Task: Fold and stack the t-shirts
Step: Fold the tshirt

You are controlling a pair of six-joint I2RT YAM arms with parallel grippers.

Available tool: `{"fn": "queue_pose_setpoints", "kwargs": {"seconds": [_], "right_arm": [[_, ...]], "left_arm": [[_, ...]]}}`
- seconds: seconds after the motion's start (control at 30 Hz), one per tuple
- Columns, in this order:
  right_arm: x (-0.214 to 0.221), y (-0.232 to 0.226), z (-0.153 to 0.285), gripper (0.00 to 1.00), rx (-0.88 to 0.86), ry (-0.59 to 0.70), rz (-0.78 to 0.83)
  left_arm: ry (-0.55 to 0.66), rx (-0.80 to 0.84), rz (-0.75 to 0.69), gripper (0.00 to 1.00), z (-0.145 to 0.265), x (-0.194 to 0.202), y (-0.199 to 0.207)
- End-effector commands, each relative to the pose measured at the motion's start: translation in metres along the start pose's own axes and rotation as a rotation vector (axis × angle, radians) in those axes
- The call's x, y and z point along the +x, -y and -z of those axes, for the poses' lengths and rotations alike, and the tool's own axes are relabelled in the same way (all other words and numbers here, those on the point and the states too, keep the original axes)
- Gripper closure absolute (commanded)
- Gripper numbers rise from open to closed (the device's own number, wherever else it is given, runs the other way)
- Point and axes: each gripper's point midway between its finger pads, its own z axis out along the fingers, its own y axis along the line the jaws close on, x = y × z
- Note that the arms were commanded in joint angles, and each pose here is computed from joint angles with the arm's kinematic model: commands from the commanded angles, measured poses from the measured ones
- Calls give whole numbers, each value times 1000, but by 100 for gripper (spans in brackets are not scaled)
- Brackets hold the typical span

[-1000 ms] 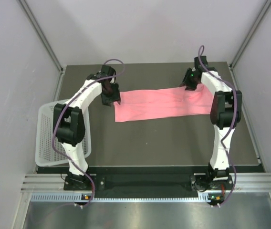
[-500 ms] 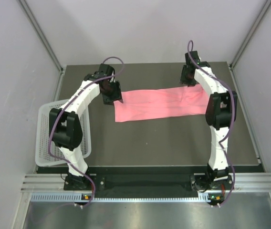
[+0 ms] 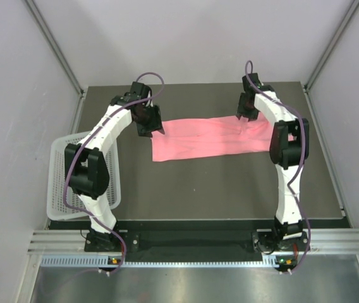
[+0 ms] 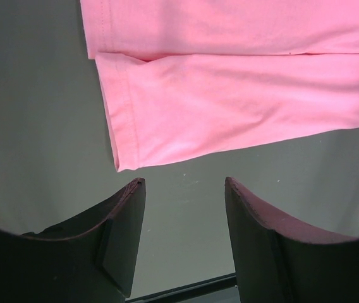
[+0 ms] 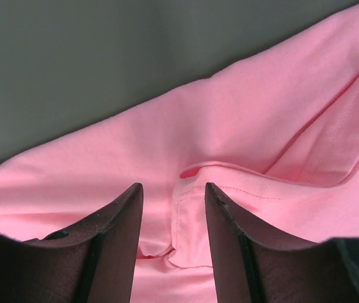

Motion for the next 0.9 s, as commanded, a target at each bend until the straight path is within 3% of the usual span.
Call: {"fn": "queue_pose_setpoints", "kwargs": {"seconds": [0.0,0.5,0.7,0.77,0.87], "right_arm": [[-3,-4,3,55,2,4,-9],[9,2,-14,62,20,-34,-25],[0,1,-12,74,9,-4,-22],[-4,0,-10,85,4,5,-13],[-9,-3,-4,93,-13,20,-11]], "left_arm": [[42,39,0,42,17,-10,11],[39,38,-9,41,16,-11,10],[38,38,-12,41,16,-10,10],[35,36,-10,41,15,-9,9],[30,43,-8,41,14,-8,10]]}}
